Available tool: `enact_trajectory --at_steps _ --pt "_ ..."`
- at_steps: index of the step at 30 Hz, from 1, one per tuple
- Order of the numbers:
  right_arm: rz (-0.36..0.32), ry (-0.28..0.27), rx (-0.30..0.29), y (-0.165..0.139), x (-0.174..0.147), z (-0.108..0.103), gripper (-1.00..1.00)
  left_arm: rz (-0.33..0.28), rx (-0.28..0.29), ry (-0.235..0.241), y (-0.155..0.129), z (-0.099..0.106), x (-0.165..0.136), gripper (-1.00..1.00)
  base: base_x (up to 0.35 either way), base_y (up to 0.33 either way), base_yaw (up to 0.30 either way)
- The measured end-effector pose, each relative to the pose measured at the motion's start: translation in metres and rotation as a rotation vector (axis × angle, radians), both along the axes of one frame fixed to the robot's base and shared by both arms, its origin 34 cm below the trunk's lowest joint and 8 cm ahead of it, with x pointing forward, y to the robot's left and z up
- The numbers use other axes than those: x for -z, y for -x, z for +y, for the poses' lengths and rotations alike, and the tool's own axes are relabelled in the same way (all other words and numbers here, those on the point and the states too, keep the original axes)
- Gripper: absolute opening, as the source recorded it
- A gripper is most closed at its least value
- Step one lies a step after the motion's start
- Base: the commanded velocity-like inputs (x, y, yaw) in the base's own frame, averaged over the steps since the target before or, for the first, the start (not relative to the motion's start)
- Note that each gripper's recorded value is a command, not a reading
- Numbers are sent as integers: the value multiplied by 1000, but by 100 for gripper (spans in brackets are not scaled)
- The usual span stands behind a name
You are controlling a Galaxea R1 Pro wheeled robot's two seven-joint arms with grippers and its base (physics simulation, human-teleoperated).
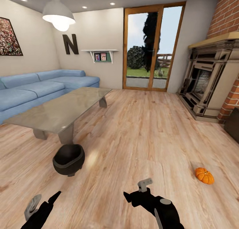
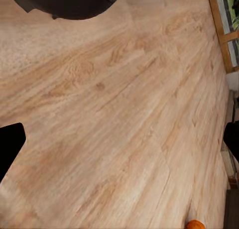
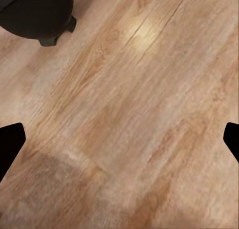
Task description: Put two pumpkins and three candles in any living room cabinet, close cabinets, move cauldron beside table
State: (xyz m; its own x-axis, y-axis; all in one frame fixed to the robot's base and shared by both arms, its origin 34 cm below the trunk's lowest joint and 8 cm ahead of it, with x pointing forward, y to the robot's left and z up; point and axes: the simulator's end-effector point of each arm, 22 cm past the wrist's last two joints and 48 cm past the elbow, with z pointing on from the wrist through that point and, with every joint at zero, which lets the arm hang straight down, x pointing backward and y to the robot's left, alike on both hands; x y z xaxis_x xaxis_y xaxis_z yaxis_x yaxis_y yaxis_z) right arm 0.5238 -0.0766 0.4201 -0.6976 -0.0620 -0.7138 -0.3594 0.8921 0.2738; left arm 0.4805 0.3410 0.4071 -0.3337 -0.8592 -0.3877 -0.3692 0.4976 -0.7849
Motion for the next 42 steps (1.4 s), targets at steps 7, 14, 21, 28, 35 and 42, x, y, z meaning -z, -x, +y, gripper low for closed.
enact_trajectory --at_steps 7,14,21,28,35,42 --pt "-5 -3 1 -1 -3 0 100 1 0 -1 0 0 0 100 1 311 4" --pt "67 4 6 7 -4 -3 100 30 4 -4 4 0 7 100 65 311 114" --pt "15 2 11 -3 -31 -5 100 108 98 16 4 -21 16 100 164 273 269" --pt "-62 12 -76 -3 -63 30 100 222 164 -195 0 -31 6 100 184 261 294" --pt "-69 19 -81 -3 -66 32 100 249 165 -380 -4 -34 -5 100 76 121 297" --pt "-87 20 -117 1 -73 46 100 206 138 -442 -10 -33 -13 100 9 15 297"
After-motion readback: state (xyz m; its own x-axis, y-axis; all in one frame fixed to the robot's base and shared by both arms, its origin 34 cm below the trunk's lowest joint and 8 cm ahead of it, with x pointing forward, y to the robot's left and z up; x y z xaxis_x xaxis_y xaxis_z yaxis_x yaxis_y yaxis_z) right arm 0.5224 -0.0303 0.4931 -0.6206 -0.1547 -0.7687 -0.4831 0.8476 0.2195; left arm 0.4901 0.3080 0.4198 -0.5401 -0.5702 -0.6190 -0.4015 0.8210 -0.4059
